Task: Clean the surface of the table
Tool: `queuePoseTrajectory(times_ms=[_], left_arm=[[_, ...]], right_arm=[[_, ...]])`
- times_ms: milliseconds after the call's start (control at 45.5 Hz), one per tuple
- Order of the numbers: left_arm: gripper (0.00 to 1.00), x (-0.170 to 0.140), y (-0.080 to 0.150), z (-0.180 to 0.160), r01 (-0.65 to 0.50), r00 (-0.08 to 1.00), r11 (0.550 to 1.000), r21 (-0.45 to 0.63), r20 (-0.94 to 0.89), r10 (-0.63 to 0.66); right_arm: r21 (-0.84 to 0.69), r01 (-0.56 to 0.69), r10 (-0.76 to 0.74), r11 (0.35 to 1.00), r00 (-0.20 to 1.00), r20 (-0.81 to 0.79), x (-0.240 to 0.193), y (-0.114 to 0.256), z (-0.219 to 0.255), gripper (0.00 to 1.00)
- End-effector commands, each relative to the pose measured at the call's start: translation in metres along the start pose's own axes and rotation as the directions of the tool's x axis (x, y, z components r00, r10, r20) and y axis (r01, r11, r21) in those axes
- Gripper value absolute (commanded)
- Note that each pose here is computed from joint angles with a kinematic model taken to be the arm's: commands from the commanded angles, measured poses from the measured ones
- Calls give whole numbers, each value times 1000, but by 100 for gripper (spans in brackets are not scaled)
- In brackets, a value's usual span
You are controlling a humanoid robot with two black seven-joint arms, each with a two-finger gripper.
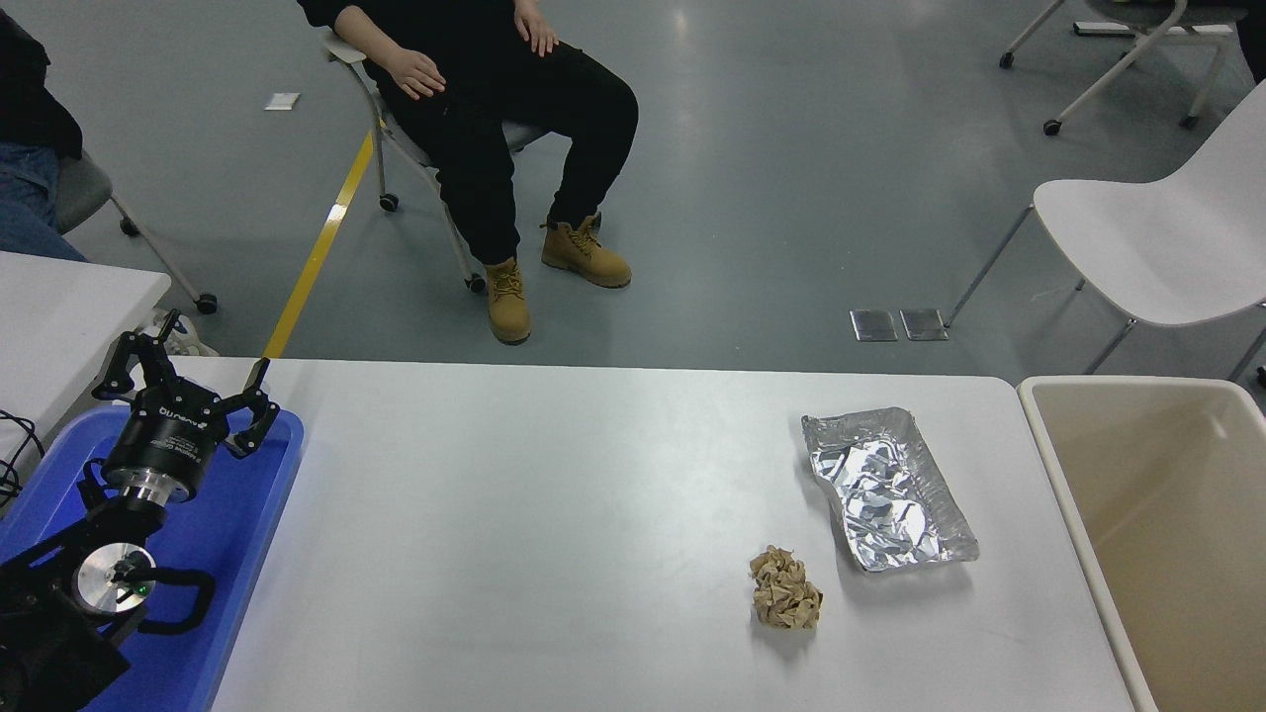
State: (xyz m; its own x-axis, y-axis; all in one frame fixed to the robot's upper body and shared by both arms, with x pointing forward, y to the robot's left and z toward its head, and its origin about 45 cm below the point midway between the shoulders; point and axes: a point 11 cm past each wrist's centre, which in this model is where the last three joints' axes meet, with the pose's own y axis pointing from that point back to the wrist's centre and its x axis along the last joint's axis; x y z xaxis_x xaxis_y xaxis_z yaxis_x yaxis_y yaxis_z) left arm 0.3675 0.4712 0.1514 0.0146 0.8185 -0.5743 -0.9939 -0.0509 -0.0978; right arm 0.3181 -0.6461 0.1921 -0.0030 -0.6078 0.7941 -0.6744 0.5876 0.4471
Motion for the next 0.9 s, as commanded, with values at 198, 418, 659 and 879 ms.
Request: queuePoseTrajectory(times_ms=[198, 418, 659, 879], left_arm=[[100, 0, 0, 1, 0, 1000, 1000, 0, 1, 0], [100, 0, 0, 0, 0, 1000, 1000, 2, 0, 0], [100, 0, 0, 0, 0, 1000, 1000, 0, 0, 0], [100, 0, 0, 1, 0, 1000, 1000, 0, 1, 0]], right_arm=[[-33, 128, -131, 991, 981, -145, -68, 1, 14, 0], [7, 184, -178, 983, 962, -207, -113, 1, -9, 0], [20, 189, -179, 982, 953, -246, -126, 2, -15, 0], [17, 185, -176, 983, 954, -243, -126, 2, -14, 0]])
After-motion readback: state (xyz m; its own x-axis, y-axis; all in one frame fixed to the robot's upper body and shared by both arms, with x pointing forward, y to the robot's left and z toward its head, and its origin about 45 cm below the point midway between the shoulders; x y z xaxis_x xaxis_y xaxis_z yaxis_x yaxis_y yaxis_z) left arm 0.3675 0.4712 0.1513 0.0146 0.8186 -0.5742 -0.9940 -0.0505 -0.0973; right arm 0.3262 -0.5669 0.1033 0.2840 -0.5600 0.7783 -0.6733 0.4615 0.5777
